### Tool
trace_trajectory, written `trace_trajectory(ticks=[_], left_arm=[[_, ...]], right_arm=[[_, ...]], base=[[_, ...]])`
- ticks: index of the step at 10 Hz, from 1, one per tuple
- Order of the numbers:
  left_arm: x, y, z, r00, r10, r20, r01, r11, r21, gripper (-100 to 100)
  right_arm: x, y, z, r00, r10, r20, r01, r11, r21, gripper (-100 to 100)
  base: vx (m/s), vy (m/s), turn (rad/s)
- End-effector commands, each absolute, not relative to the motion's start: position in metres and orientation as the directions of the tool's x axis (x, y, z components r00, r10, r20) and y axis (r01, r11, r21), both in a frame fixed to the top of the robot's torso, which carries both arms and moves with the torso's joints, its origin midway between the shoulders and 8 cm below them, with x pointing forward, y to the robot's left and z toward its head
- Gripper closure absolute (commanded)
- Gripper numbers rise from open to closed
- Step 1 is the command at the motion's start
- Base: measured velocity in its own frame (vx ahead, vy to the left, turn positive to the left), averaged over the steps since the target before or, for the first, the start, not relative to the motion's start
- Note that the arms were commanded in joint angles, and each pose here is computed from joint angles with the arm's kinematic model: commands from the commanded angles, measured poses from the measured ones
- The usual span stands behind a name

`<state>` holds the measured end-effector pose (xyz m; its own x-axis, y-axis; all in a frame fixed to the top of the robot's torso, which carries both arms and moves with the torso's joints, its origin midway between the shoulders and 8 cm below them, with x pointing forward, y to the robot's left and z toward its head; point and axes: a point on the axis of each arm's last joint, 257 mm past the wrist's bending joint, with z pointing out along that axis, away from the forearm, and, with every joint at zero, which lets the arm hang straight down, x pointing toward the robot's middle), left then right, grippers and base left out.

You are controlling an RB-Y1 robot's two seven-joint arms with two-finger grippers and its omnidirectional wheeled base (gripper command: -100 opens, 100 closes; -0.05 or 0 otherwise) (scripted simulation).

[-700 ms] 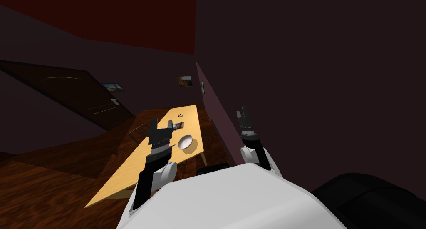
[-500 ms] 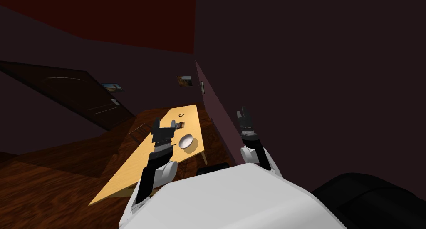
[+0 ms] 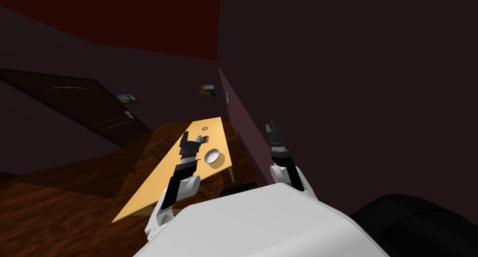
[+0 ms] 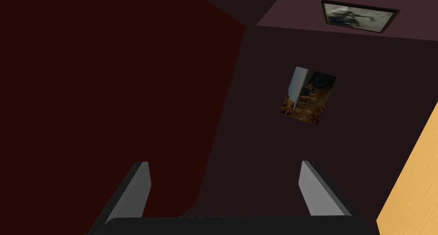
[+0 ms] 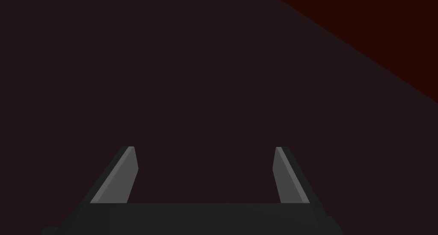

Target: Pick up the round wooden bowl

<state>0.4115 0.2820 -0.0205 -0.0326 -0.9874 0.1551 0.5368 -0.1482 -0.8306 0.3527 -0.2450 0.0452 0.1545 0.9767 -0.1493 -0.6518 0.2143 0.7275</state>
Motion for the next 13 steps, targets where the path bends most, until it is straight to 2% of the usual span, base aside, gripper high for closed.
trace_trajectory(ticks=[1, 13], left_arm=[[0.428, 0.282, -0.039, -0.036, -0.985, 0.171, 0.487, -0.166, -0.858, -100], [0.517, 0.28, -0.154, -0.012, -0.955, 0.297, 0.145, -0.295, -0.944, -100]], right_arm=[[0.353, -0.245, 0.045, 0.154, 0.977, -0.149, -0.652, 0.214, 0.727, 0], [0.353, -0.245, 0.045, 0.154, 0.977, -0.149, -0.652, 0.214, 0.728, 0]], base=[[-0.066, 0.079, -0.038], [-0.041, 0.06, -0.035]])
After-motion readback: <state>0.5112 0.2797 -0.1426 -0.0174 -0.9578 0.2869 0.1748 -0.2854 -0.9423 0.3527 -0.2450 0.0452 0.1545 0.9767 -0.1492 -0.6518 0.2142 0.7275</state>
